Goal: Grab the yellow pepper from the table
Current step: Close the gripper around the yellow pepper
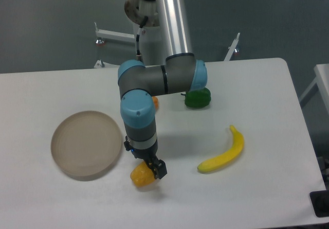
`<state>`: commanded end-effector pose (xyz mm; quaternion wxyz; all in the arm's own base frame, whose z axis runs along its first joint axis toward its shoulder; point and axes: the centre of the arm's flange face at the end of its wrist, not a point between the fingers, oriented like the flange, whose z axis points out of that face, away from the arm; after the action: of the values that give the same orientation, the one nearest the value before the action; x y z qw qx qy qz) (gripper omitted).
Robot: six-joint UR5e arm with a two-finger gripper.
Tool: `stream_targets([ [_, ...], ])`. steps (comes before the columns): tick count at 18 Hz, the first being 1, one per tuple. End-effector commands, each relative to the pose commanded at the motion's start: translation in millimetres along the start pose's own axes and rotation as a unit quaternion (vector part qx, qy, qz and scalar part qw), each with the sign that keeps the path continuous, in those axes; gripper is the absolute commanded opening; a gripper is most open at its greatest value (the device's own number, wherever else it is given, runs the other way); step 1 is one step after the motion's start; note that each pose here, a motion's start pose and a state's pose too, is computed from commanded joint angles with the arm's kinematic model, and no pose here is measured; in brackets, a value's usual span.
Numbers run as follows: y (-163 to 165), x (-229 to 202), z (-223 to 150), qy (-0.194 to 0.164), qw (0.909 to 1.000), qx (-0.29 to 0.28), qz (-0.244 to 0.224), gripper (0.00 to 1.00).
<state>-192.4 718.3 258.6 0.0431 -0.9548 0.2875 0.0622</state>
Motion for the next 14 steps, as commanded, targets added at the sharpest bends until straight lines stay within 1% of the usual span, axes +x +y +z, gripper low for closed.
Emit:
stream_targets([
  [5,0,0,15,0.006,1.0,-0.008,0.0,1.0],
  [6,0,0,18,0.007,0.9999,-0.01,0.0,0.83],
  [7,0,-1,18,0.007,0.9999,-0.011,0.0,0.63],
  [9,0,-1,17,0.005,0.9999,-0.012,0.0,0.34],
  [10,0,-1,15,0.005,0.9999,-0.011,0.001,0.29],
  [11,1,-1,13,0.004,0.9999,-0.012,0.001,0.29],
  [14,6,-4,-9,0.0,0.9999,-0.01,-0.004,0.29],
])
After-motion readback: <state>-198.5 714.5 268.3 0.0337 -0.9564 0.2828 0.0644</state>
